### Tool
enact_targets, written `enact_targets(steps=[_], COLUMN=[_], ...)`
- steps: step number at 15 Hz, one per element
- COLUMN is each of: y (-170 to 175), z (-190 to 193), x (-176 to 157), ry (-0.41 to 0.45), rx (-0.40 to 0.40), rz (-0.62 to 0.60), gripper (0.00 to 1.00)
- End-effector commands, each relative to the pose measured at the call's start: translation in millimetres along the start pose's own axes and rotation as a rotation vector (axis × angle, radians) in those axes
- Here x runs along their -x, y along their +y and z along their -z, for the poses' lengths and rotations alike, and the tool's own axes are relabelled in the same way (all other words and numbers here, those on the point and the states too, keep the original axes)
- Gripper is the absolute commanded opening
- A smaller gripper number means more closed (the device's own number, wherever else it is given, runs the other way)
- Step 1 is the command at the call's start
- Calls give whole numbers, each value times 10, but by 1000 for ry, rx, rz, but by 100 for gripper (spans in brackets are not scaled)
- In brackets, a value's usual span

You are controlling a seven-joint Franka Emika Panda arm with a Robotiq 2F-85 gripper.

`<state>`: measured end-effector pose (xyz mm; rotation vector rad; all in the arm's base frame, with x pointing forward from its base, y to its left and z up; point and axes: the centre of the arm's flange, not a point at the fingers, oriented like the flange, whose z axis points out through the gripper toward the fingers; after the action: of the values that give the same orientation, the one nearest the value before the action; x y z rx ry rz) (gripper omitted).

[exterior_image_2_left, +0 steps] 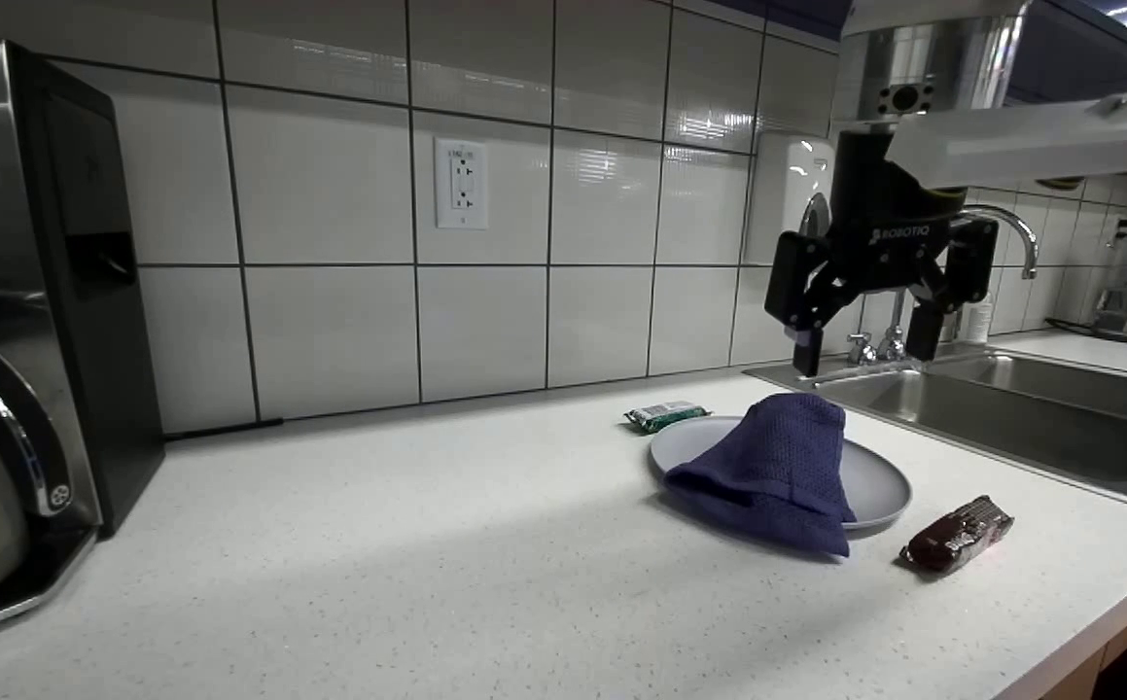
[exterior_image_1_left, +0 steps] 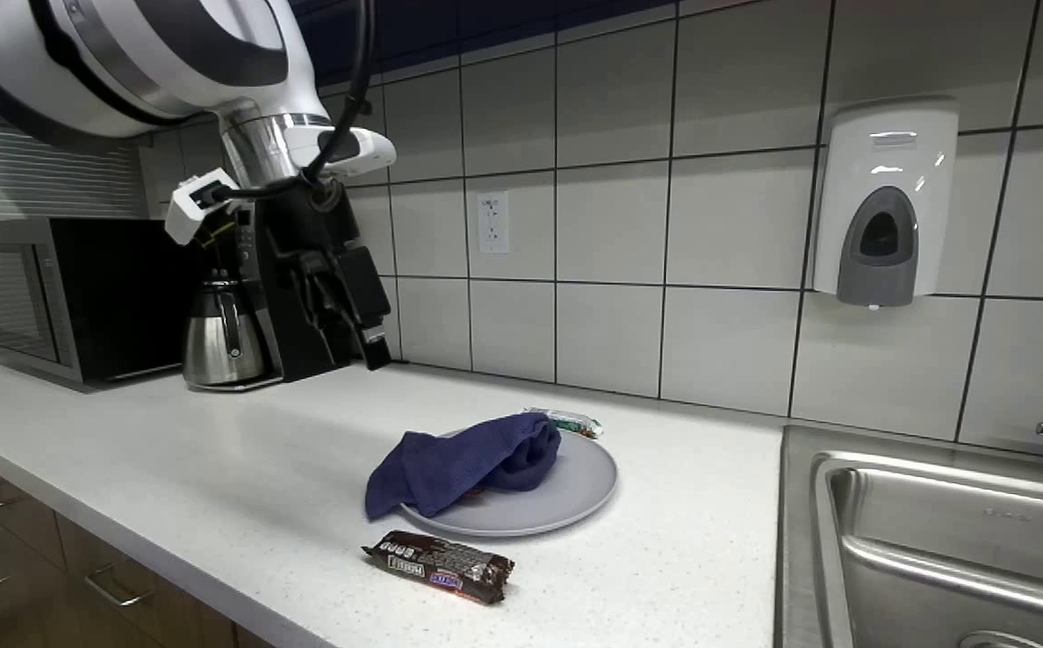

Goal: Move the towel to the counter, then place the snacks onto it

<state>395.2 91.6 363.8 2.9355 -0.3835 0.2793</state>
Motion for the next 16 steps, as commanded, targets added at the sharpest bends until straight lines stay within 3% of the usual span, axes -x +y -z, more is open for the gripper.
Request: enact_targets(steps=[1, 16], y=[46, 216], z=[-188, -506], x=[-155, -403], ry=[8, -16], rx=[9, -35], rz=[-29, -58], gripper=[100, 100])
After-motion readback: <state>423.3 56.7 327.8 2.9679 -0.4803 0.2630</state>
